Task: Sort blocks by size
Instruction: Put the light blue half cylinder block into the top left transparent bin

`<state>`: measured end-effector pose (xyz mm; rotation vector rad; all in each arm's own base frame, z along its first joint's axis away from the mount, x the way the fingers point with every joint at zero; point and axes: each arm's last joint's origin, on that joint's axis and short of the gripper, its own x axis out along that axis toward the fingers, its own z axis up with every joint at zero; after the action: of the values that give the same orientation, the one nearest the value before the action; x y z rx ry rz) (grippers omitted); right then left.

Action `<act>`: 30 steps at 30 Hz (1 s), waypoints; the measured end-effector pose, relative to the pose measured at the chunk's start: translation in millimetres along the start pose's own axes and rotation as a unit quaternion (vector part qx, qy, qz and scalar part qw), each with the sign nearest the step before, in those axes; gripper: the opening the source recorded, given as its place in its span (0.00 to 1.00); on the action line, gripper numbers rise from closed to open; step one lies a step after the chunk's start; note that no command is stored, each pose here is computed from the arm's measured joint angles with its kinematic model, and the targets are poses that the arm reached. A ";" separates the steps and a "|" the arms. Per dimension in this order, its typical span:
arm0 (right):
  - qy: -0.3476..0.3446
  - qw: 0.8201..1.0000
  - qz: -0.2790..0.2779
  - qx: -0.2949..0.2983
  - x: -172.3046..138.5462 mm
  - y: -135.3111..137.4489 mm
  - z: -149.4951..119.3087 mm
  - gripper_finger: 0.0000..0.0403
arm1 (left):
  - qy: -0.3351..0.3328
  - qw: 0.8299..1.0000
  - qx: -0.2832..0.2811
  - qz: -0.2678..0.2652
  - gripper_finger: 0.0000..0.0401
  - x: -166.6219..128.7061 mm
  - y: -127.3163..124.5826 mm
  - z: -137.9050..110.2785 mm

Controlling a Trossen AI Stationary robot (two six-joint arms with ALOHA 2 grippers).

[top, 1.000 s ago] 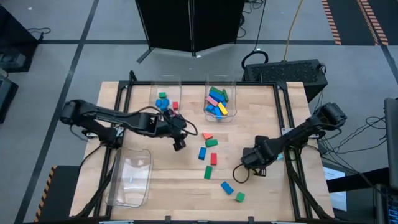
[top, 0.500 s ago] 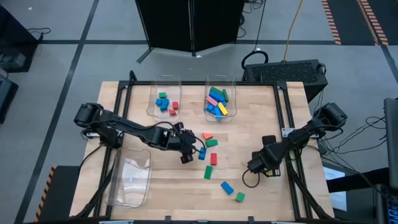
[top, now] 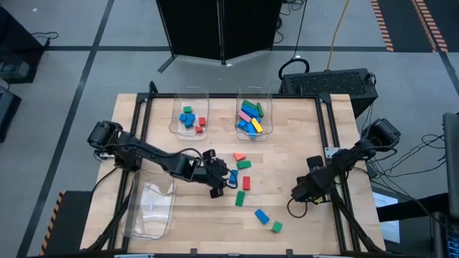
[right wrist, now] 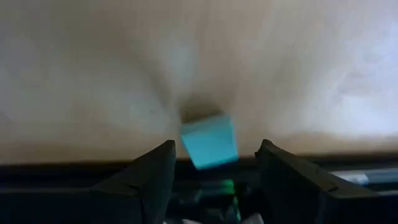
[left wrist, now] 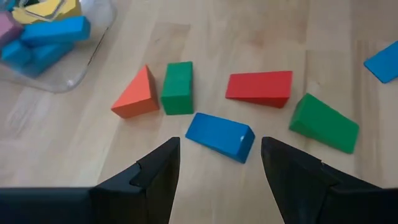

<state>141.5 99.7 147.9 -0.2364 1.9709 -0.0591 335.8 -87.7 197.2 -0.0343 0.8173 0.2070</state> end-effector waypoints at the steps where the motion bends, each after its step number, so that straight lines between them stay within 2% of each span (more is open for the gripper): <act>1: -0.007 1.000 0.004 0.000 2.6 -0.1 0.2 0.55 | 0.000 1.000 0.001 -0.001 0.56 -0.3 -0.7 -0.3; 8: -0.028 0.999 0.030 0.008 12.7 -1.8 -3.5 0.55 | -0.003 1.000 0.001 -0.003 0.56 -0.7 -2.0 -0.1; 14: -0.030 0.999 0.031 0.012 16.0 -2.3 -3.9 0.54 | -0.011 1.000 -0.001 -0.006 0.56 -0.7 -2.6 1.5; 24: -0.029 0.999 0.037 0.024 27.3 -3.6 -5.5 0.39 | -0.009 1.000 -0.001 -0.005 0.56 -0.7 -2.5 1.3; 30: -0.026 0.998 0.035 0.054 27.3 -3.8 -5.7 0.35 | -0.009 1.000 -0.001 -0.005 0.56 -0.8 -2.5 1.3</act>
<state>126.3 90.4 126.1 -0.0969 1.9164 -0.1113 336.7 -90.1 198.5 -0.0384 0.7981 0.1976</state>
